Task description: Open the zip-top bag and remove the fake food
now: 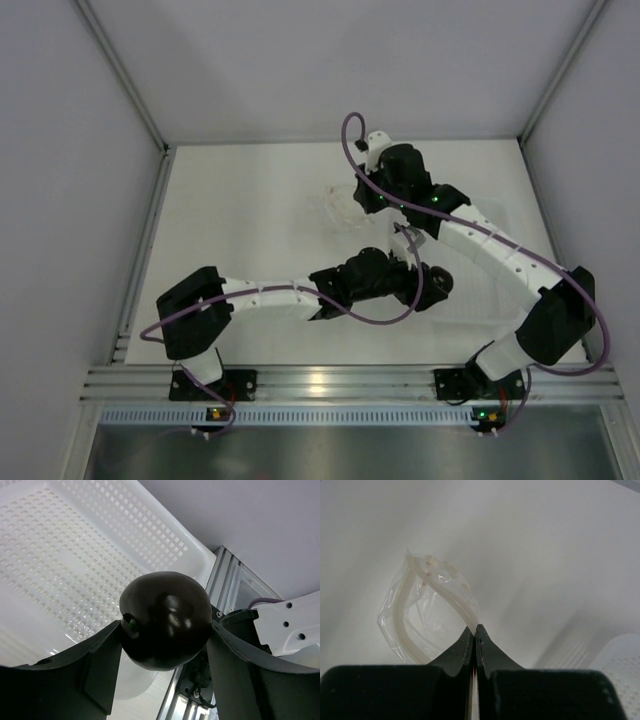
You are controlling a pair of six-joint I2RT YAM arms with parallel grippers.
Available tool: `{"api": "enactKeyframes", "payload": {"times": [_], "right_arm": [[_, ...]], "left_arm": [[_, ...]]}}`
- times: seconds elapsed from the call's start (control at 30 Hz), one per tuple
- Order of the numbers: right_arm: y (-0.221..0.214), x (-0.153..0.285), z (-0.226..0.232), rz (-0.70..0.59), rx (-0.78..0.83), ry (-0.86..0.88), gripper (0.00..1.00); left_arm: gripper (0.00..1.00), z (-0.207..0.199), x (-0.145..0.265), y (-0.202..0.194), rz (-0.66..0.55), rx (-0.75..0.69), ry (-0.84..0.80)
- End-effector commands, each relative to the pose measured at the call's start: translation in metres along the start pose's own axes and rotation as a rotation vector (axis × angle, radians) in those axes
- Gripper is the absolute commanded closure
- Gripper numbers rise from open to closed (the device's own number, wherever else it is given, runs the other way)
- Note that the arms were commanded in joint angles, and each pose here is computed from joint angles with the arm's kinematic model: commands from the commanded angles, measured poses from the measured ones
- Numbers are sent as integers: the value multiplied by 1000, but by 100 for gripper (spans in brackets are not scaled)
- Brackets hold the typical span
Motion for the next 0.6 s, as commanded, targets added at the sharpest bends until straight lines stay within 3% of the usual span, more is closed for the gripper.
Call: {"api": "enactKeyframes", "payload": {"times": [0.0, 0.13, 0.17, 0.57], "right_arm": [[12, -2, 0, -15, -1, 36, 100], [11, -4, 0, -18, -14, 41, 100], [10, -5, -1, -15, -14, 39, 100], [3, -10, -13, -8, -50, -1, 100]], "left_arm": [[41, -24, -14, 26, -90, -36, -66], [17, -23, -23, 25, -90, -33, -65], [2, -21, -27, 24, -91, -37, -60], [2, 4, -2, 25, -136, -35, 71]]}}
Point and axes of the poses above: each gripper's point midway between its finger pads, its own x axis back along the fingers, its own z axis along the line the jaws close on, y = z × x, the point moved 1 cm from there along x, back along the fingers, and after that the axes turned 2 degrees about -x, right-handed, at the moved point
